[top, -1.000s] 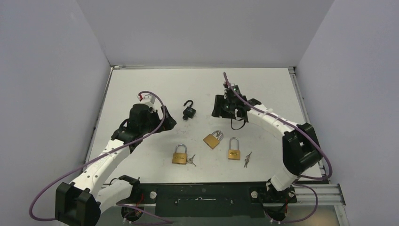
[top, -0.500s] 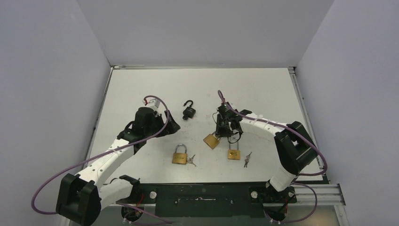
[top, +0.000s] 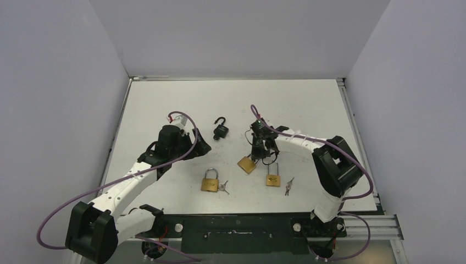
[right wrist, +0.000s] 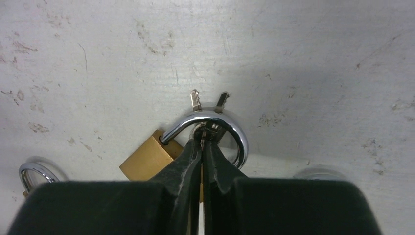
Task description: Unlock with the key
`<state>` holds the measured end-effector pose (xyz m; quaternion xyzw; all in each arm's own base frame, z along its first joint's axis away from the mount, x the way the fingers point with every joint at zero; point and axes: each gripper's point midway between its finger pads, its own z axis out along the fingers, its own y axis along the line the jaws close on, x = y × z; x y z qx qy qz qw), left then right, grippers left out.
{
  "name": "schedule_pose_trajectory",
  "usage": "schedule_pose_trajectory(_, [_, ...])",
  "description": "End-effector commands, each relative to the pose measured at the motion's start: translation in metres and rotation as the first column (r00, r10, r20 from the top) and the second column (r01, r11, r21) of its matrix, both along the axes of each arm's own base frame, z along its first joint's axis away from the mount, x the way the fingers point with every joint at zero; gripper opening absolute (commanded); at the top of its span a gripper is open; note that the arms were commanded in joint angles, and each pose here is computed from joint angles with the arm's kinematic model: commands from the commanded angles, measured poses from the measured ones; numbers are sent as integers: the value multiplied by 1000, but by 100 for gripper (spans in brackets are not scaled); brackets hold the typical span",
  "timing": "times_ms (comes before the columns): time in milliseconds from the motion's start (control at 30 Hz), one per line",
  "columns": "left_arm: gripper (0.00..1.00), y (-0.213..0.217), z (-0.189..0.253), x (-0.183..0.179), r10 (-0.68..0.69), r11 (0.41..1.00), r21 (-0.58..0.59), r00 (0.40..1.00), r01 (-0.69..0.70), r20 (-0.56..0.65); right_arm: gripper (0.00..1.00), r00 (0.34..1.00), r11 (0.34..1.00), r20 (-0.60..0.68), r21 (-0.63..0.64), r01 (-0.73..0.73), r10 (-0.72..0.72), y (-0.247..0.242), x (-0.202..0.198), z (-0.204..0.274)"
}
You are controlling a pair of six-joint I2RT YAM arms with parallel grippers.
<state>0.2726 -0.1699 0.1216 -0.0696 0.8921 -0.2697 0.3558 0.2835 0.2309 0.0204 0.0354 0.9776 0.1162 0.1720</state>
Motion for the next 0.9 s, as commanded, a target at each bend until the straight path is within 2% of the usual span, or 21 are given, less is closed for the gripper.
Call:
schedule_pose_trajectory(0, [82,-7,23,12,33,998,-64,998,-29,57,0,982,997,176,28,-75,69,12,26,35])
schedule_pose_trajectory(167, [83,-18,45,14,46,985,-172,996,-32,78,0,902,968,383,62,-242,201,21,31,95])
schedule_pose_trajectory(300, [86,-26,64,16,67,961,-272,994,-42,81,0,811,912,524,143,-385,260,30,22,137])
schedule_pose_trajectory(467, [93,-47,114,13,27,896,-442,985,51,168,0,667,753,691,274,-599,279,55,-6,197])
schedule_pose_trajectory(600, [94,-62,158,5,-23,811,-555,958,185,285,0,597,627,768,352,-695,231,68,-27,242])
schedule_pose_trajectory(733, [93,-72,177,-2,-48,738,-639,961,217,271,0,488,490,849,344,-801,202,77,-49,278])
schedule_pose_trajectory(867, [90,-87,197,-13,-77,661,-705,958,257,277,0,427,406,883,324,-854,194,81,-62,294])
